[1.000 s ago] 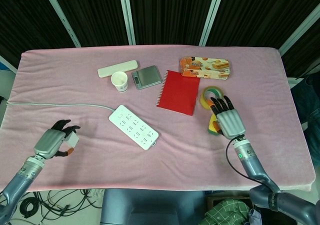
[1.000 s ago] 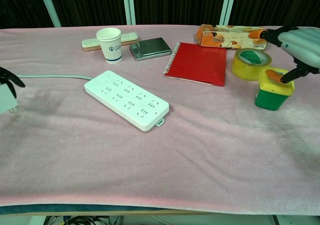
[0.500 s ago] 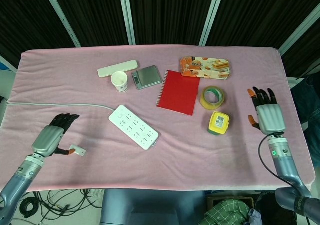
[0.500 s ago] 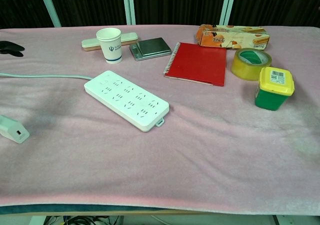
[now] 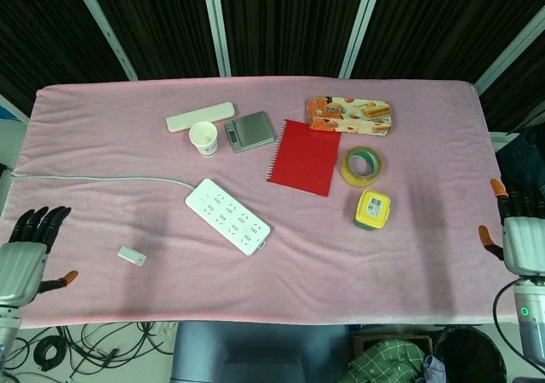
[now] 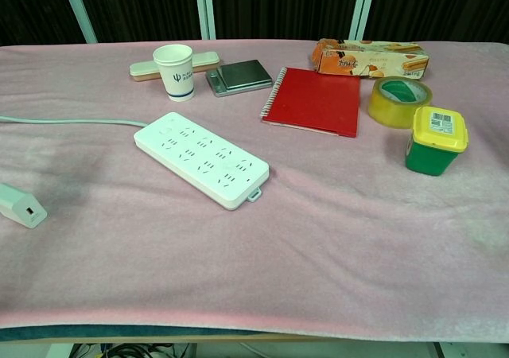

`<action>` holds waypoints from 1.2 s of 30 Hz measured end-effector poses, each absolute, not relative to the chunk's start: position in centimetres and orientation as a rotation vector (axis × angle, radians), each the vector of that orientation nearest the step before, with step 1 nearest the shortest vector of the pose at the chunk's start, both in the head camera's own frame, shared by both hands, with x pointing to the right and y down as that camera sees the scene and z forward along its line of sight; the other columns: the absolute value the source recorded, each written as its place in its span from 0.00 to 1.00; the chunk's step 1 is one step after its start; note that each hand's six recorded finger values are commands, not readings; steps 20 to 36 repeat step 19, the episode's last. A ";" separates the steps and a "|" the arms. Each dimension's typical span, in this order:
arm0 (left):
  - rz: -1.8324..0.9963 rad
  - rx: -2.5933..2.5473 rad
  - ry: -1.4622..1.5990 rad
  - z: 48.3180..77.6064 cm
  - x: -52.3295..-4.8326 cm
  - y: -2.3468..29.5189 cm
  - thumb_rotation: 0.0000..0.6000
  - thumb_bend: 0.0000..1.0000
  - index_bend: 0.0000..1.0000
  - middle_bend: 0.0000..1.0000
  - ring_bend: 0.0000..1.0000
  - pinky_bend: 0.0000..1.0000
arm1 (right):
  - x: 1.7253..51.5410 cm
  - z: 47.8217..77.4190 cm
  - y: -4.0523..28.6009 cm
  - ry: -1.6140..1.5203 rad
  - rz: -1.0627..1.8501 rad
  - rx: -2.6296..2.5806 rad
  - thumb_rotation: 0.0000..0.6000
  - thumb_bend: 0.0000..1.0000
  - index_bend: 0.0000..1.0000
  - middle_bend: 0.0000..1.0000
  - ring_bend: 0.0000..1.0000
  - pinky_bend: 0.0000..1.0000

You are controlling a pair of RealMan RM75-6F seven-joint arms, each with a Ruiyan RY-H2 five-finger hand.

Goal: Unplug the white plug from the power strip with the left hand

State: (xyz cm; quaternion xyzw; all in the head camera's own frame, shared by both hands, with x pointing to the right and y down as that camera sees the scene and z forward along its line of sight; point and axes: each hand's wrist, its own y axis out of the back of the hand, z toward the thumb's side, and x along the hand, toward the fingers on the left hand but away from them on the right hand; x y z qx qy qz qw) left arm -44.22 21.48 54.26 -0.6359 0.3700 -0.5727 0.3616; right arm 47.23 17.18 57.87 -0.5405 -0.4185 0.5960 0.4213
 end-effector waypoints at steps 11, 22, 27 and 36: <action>-1.499 -1.623 0.996 52.6 -46.3 25.3 1.00 0.07 0.08 0.08 0.00 0.00 | 44.9 56.6 22.8 -1.023 1.441 -1.439 1.00 0.27 0.01 0.03 0.06 0.02; -1.448 -1.662 0.939 52.9 -45.5 26.0 1.00 0.07 0.08 0.08 0.00 0.00 | 43.4 57.1 24.1 -0.925 1.433 -1.544 1.00 0.28 0.00 0.02 0.05 0.02; -1.448 -1.662 0.939 52.9 -45.5 26.0 1.00 0.07 0.08 0.08 0.00 0.00 | 43.4 57.1 24.1 -0.925 1.433 -1.544 1.00 0.28 0.00 0.02 0.05 0.02; -1.448 -1.662 0.939 52.9 -45.5 26.0 1.00 0.07 0.08 0.08 0.00 0.00 | 43.4 57.1 24.1 -0.925 1.433 -1.544 1.00 0.28 0.00 0.02 0.05 0.02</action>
